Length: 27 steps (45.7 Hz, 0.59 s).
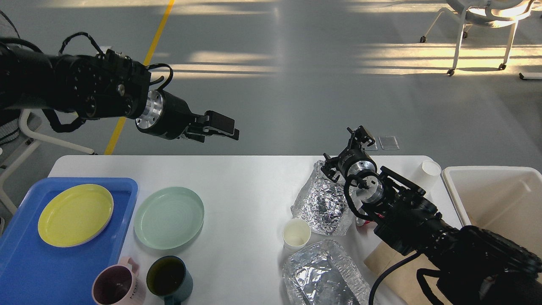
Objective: Tidy desktop
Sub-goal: 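Raise the left arm up and away from the table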
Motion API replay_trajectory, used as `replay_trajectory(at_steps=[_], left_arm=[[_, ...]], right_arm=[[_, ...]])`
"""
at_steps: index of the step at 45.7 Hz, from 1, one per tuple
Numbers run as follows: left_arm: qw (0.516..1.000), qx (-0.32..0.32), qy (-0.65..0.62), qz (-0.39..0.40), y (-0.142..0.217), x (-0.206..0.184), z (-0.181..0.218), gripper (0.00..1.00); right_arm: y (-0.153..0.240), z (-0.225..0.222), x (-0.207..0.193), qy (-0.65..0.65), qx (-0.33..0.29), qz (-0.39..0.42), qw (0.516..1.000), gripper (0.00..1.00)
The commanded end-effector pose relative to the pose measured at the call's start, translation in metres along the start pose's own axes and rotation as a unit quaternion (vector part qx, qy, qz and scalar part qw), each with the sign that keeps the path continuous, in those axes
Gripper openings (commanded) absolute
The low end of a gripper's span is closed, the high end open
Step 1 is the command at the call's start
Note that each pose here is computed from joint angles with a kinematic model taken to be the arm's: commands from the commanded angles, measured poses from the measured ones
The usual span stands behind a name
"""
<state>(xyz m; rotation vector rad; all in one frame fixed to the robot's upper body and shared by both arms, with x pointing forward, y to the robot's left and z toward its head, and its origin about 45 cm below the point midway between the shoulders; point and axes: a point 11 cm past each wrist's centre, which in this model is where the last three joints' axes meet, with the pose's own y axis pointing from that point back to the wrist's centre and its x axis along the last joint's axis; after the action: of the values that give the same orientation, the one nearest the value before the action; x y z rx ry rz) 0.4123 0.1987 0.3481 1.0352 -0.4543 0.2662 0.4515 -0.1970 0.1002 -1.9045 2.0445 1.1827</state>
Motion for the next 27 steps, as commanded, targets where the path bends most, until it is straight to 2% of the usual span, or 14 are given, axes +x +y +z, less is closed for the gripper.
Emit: replay_trajectory(at_steps=[1, 17, 27], left_arm=[[1.0, 0.008, -0.02, -0.01, 0.028, -0.004, 0.022, 0.97], [0.994, 0.017, 0.019, -0.111, 0.084, -0.019, 0.068, 0.97], [0.994, 0.024, 0.016, -0.104, 0.111, -0.01, 0.084, 0.97]], right_arm=[[0.0, 0.0, 0.0, 0.0, 0.0, 0.0, 1.0, 1.0], [0.0, 0.0, 0.0, 0.0, 0.0, 0.0, 1.0, 1.0], [0.0, 0.0, 0.0, -0.001, 0.0, 0.001, 1.0, 1.0]])
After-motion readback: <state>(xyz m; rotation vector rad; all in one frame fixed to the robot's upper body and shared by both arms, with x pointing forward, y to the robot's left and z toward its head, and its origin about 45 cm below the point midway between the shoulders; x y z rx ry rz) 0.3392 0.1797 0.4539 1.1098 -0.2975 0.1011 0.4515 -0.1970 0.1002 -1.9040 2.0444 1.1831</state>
